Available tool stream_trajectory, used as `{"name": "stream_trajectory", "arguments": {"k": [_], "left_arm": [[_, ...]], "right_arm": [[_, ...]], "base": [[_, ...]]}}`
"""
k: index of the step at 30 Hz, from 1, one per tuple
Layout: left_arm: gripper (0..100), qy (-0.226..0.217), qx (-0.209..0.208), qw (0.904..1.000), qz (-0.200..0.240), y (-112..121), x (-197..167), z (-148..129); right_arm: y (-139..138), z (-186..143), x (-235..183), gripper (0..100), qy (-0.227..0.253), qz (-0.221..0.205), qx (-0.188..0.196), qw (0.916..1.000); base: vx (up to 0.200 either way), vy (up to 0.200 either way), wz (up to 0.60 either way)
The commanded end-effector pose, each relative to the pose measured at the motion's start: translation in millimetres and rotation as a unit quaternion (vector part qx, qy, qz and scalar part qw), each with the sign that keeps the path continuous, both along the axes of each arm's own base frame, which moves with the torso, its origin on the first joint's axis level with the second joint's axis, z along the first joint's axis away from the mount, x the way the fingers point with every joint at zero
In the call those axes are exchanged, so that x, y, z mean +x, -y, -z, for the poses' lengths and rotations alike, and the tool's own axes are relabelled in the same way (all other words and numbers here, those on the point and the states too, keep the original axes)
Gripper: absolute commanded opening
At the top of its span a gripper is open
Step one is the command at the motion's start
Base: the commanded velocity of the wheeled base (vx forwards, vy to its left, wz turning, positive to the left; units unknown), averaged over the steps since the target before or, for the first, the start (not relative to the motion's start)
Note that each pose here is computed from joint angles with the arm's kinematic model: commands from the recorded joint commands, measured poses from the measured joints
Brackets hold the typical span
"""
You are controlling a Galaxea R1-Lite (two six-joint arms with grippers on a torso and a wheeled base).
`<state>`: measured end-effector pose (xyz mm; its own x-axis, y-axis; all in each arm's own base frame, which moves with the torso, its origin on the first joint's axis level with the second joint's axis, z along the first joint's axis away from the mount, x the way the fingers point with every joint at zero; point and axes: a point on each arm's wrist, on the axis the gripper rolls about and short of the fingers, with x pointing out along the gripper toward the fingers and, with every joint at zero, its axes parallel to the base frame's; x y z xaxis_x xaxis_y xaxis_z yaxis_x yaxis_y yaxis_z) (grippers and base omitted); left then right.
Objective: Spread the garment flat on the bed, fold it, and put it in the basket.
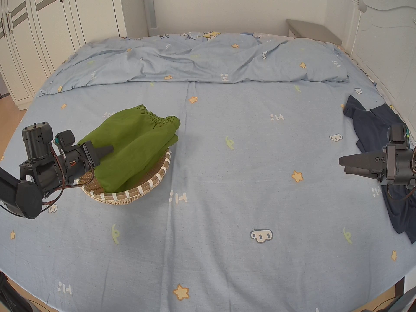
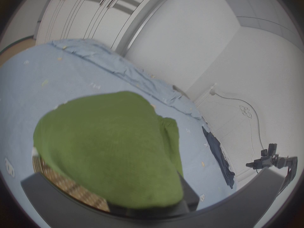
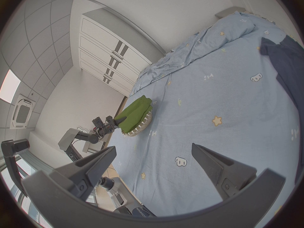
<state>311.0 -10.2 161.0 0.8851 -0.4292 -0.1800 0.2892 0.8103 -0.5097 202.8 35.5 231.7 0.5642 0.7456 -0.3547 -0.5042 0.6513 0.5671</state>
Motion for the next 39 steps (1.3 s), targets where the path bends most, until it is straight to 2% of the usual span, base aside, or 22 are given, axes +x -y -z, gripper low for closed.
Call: {"name": "stream_trajectory", "arguments": {"k": [1, 3, 10, 19, 24, 33, 39], "left_arm": [[0, -0.044, -0.009, 0.9989, -0.011, -5, -5, 0], [0, -0.054, -0.009, 0.9984, -0.012, -6, -5, -3], [0, -0.147, -0.012, 0.9891, -0.008, -2, -4, -16], [0, -0.180, -0.015, 0.9835, -0.010, -3, 14, -2], [0, -0.221, -0.044, 0.9740, -0.024, -2, 28, 7], [0, -0.282, -0.043, 0.9580, -0.027, -2, 34, 16], [0, -0.301, -0.043, 0.9524, -0.027, -1, 34, 14]], "right_arm": [[-4, -1, -4, 100, 0.003, -0.011, 0.000, 0.9999], [-5, -1, -4, 100, 0.003, -0.014, 0.000, 0.9999], [-6, 1, -4, 100, -0.001, -0.015, -0.001, 0.9999], [-6, 2, -3, 100, -0.002, -0.015, -0.001, 0.9999], [-8, 3, -3, 100, -0.005, -0.020, -0.001, 0.9998], [-9, 3, -3, 100, -0.007, -0.021, -0.002, 0.9998], [-10, 3, -3, 100, -0.007, -0.024, -0.002, 0.9997]], "base": [[0.000, 0.000, 0.00], [0.000, 0.000, 0.00], [0.000, 0.000, 0.00], [0.000, 0.000, 0.00], [0.000, 0.000, 0.00], [0.000, 0.000, 0.00], [0.000, 0.000, 0.00]]}}
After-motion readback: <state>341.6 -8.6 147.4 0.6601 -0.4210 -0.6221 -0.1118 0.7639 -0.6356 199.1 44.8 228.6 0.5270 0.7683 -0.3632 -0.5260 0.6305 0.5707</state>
